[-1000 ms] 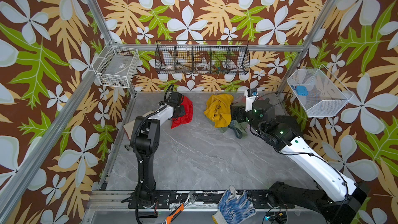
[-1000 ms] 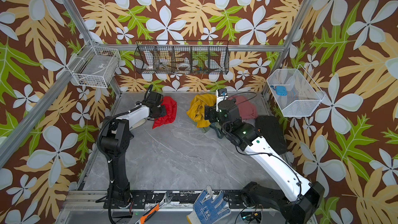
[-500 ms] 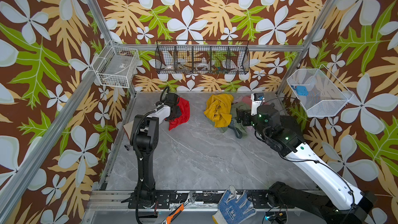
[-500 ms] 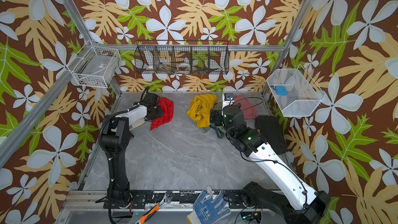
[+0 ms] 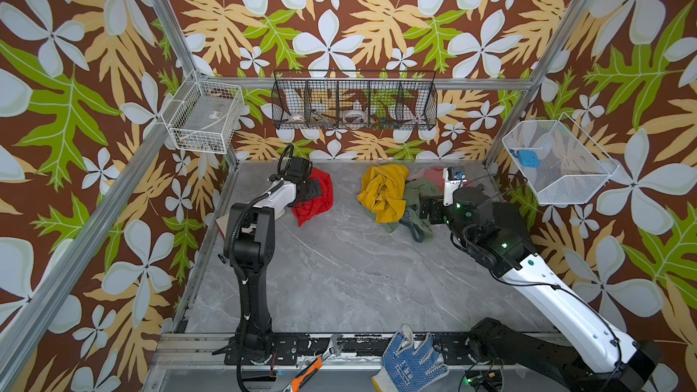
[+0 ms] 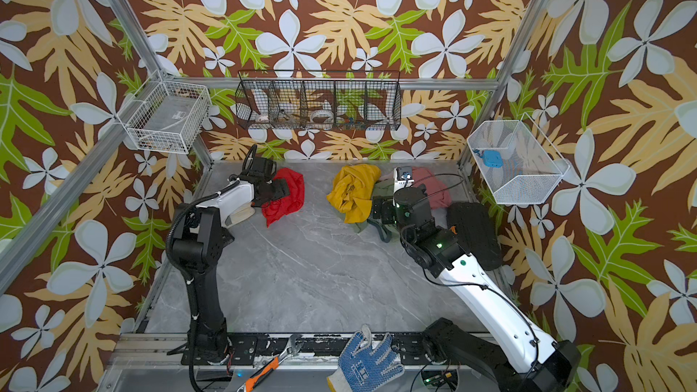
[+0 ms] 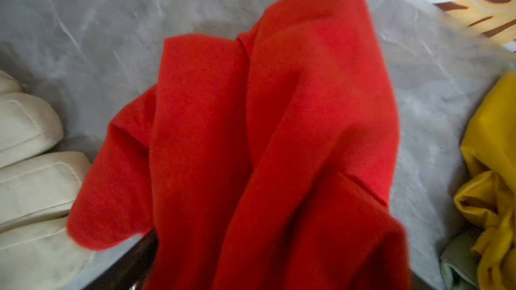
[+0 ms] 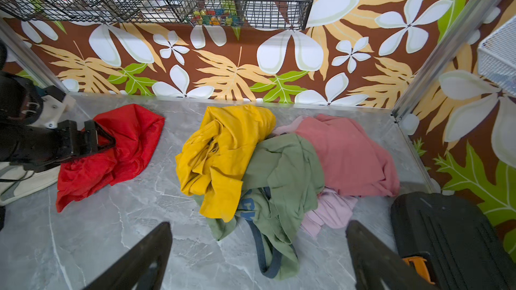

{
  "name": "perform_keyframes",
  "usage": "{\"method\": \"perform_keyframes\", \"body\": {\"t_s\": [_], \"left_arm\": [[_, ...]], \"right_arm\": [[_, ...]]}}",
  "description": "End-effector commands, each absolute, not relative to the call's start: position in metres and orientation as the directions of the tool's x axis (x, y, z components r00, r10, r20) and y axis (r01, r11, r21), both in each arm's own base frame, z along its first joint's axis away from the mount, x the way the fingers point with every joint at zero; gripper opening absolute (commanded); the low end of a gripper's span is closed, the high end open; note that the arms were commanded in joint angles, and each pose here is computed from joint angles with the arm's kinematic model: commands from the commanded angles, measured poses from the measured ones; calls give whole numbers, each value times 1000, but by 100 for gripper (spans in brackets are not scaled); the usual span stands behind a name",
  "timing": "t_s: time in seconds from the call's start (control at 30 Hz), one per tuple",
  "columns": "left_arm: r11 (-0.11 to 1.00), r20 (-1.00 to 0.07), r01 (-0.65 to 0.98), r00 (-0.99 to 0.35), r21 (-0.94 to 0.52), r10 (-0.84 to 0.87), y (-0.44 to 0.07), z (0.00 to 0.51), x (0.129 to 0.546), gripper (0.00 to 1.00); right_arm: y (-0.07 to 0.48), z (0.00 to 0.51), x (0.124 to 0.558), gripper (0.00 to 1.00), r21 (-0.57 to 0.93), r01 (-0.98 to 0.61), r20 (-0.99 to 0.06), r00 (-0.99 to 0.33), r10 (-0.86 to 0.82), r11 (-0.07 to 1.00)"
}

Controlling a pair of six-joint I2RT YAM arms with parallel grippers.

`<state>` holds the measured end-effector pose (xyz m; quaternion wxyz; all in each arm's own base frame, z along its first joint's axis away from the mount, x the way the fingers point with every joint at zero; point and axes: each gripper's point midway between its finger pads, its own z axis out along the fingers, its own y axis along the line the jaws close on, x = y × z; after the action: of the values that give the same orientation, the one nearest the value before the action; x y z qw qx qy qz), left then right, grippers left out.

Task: Pick out a specific cloth from the pile

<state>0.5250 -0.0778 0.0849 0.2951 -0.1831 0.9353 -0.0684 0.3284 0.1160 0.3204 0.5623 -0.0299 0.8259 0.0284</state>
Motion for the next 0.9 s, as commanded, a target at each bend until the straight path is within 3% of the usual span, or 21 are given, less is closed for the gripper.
{"method": "perform_keyframes", "body": {"t_s": [0.0, 0.53, 0.87], "left_arm": [[918, -562, -324, -726, -228, -396, -70, 101, 528, 100], [918, -698, -329, -604, -220, -384, -51, 168, 497, 100], [923, -848, -310, -403, -228, -344, -25, 207, 420, 100]], "right_arm": [[110, 329, 327, 97, -16, -67, -937, -348, -39, 998], [77, 332, 318, 100, -76, -7, -957, -281, -75, 997], [7, 257, 322, 100, -15, 178, -989, -145, 11, 984]]}}
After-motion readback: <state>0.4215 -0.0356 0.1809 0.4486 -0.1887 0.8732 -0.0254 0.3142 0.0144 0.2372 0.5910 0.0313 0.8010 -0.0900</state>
